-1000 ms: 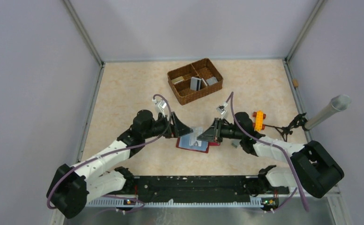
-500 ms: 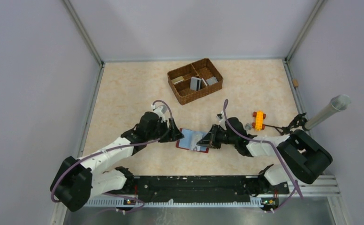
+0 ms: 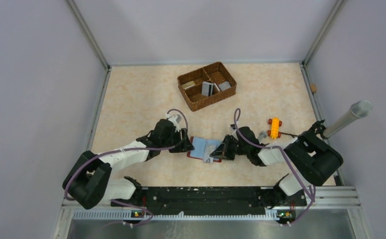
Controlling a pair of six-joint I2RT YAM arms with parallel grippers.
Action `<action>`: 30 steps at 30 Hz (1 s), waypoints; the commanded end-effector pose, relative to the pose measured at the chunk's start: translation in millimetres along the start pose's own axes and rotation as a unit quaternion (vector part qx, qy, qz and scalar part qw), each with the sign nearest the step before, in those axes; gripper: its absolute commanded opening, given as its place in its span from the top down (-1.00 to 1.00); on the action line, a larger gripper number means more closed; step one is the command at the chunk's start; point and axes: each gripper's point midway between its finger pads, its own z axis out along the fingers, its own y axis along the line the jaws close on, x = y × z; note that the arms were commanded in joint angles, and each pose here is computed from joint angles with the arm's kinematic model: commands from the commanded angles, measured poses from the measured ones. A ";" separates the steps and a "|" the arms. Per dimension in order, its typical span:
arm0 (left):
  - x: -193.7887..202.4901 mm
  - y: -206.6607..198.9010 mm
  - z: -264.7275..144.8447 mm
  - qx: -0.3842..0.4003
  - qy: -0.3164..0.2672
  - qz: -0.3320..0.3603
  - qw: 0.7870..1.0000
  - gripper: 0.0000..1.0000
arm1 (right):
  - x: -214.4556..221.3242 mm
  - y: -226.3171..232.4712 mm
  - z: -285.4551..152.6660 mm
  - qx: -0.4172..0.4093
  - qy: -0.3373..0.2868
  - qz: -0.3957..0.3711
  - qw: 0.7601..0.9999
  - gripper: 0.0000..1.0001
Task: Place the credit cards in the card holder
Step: Insert the credit card into the card holder.
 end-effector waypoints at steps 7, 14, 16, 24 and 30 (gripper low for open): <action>-20.3 6.1 15.9 -0.017 -0.023 0.040 0.999 -0.18 | -5.7 12.4 4.3 -0.021 -0.011 -0.025 0.999 1.00; -24.7 5.5 20.8 -0.015 -0.030 0.044 0.998 -0.17 | -10.0 18.1 3.8 -0.024 -0.018 -0.031 0.999 1.00; -25.2 6.4 22.8 -0.016 -0.029 0.045 0.998 -0.16 | -10.9 20.4 5.1 -0.028 -0.017 -0.033 0.999 1.00; -24.1 9.9 29.5 -0.018 -0.019 0.049 0.998 0.00 | -16.0 24.8 7.3 -0.030 -0.023 -0.036 0.999 1.00; -21.3 14.5 32.9 -0.025 -0.013 0.052 0.998 0.08 | -19.8 23.8 10.4 -0.028 -0.027 -0.038 0.999 1.00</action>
